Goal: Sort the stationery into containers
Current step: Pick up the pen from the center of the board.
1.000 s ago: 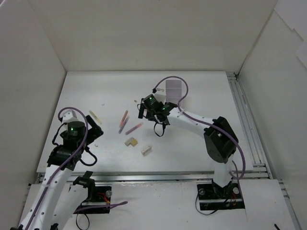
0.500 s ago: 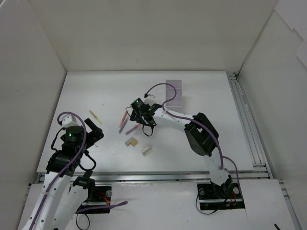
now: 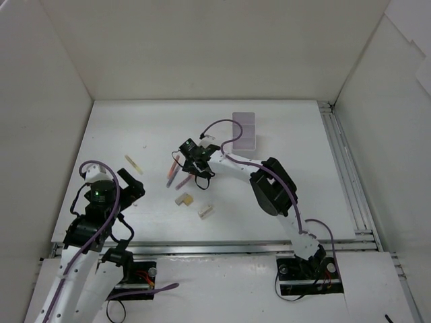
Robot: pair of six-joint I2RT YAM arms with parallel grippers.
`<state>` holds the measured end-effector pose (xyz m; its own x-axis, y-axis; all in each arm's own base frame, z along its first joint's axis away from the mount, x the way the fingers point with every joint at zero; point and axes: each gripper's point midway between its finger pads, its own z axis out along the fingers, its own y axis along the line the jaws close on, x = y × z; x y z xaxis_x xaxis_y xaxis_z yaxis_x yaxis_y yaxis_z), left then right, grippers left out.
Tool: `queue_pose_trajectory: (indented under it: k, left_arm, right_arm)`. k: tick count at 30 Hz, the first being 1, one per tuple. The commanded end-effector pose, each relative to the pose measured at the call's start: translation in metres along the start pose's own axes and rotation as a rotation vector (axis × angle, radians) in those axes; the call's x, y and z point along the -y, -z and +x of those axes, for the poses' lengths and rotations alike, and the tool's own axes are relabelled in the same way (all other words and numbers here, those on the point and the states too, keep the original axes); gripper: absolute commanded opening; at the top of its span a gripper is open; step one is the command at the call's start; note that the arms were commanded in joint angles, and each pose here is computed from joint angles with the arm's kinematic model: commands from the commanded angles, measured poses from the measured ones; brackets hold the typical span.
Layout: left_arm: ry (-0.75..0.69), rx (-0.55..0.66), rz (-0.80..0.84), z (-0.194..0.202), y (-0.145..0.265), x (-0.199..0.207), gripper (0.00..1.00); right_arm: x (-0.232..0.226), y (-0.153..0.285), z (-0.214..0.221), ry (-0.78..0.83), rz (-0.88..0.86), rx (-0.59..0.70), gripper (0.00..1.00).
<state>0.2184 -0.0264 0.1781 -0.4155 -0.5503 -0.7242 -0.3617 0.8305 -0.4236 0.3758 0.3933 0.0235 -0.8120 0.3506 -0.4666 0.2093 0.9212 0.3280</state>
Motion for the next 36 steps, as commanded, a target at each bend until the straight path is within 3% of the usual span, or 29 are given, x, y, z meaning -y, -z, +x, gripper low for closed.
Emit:
queue_pose_trajectory:
  k: [1, 4, 12, 24, 30, 36]
  left_arm:
    - [0.003, 0.037, 0.041, -0.012, 0.000, 0.012, 1.00]
    - [0.007, 0.044, 0.035, -0.012, 0.001, 0.010, 1.00]
    - [0.016, 0.064, 0.034, -0.014, 0.004, 0.007, 1.00]
    - [0.028, 0.085, 0.041, -0.014, 0.008, 0.004, 1.00]
    - [0.024, 0.074, 0.029, -0.015, 0.005, 0.005, 1.00]
    - [0.030, 0.061, -0.008, -0.015, 0.002, 0.002, 1.00]
  right_arm:
    - [-0.002, 0.002, -0.010, -0.032, 0.019, 0.014, 0.44]
    - [0.003, 0.001, -0.009, -0.026, 0.039, 0.008, 0.33]
    - [0.019, -0.008, -0.009, -0.013, 0.095, -0.022, 0.32]
    - [0.029, -0.002, -0.019, 0.037, 0.128, -0.006, 0.00]
    - [-0.007, 0.037, -0.069, 0.275, 0.039, 0.177, 0.00]
    - [-0.050, 0.106, -0.115, 0.378, -0.240, 0.407, 0.00]
